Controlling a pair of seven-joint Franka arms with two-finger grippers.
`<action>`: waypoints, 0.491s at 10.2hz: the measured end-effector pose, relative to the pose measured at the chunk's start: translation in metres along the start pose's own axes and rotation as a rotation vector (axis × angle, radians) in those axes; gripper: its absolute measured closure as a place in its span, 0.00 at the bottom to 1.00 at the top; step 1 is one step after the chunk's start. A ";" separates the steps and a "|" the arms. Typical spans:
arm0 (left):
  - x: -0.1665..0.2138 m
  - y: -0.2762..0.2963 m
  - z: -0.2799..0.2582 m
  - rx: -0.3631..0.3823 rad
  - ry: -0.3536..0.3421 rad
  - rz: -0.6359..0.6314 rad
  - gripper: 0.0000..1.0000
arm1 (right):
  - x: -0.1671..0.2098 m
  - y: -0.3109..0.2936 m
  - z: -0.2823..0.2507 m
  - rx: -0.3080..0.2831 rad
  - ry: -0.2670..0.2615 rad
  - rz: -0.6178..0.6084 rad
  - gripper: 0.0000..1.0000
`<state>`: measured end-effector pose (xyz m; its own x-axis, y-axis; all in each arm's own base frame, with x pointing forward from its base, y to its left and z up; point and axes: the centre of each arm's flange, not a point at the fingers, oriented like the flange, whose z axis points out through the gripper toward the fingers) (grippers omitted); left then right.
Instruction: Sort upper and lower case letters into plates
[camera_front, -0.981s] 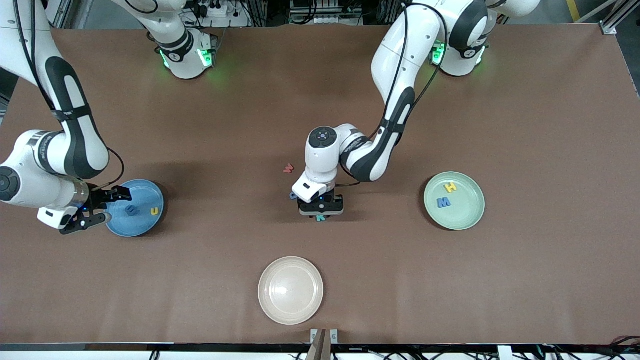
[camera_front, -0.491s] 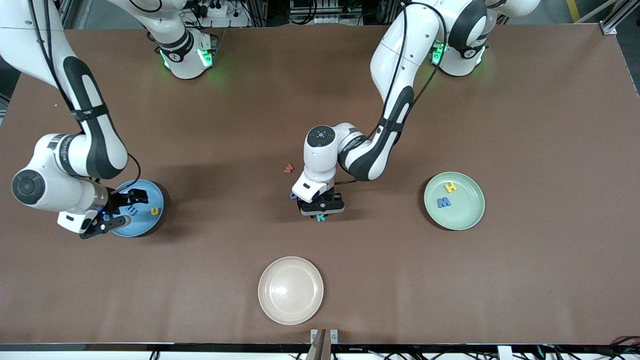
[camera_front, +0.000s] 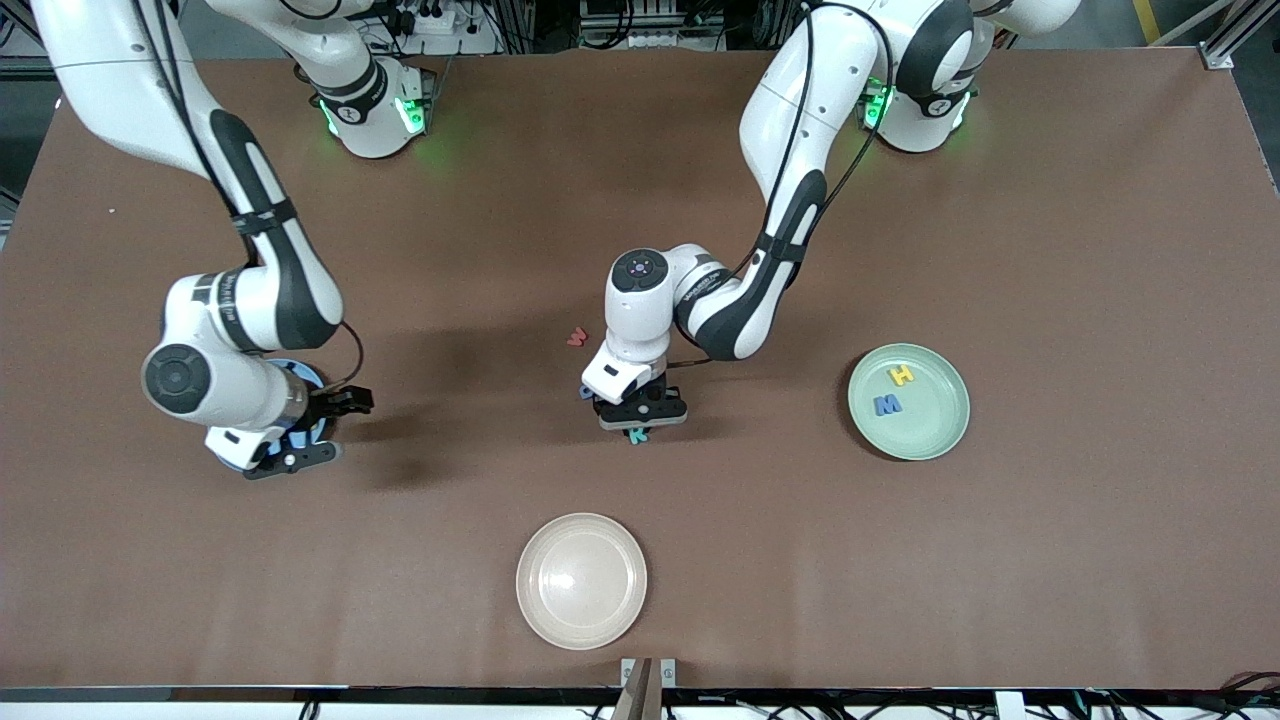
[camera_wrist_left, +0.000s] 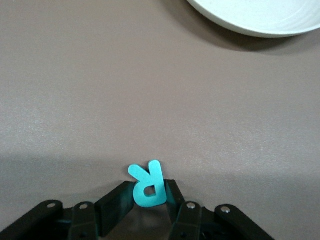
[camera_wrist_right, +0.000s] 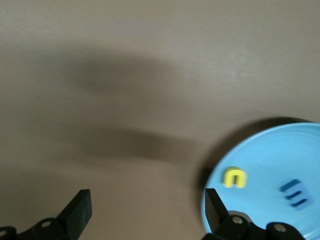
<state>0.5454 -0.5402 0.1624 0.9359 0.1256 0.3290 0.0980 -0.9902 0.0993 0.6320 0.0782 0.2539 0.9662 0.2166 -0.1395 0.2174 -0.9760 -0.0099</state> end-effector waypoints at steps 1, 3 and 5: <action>0.000 0.000 0.000 0.001 -0.001 0.000 0.65 | 0.001 -0.017 0.000 -0.003 0.000 0.019 0.00; 0.002 0.000 -0.002 0.017 -0.008 -0.002 0.65 | 0.003 -0.056 0.000 -0.011 0.002 0.044 0.00; 0.004 -0.002 -0.006 0.039 -0.018 -0.006 0.70 | 0.005 -0.100 0.000 -0.017 0.024 0.075 0.00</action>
<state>0.5473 -0.5373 0.1689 0.9411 0.1307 0.3119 0.1162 -0.9911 0.0646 0.6148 0.1768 0.2539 0.9829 0.1432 -0.1154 0.1461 -0.9891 0.0167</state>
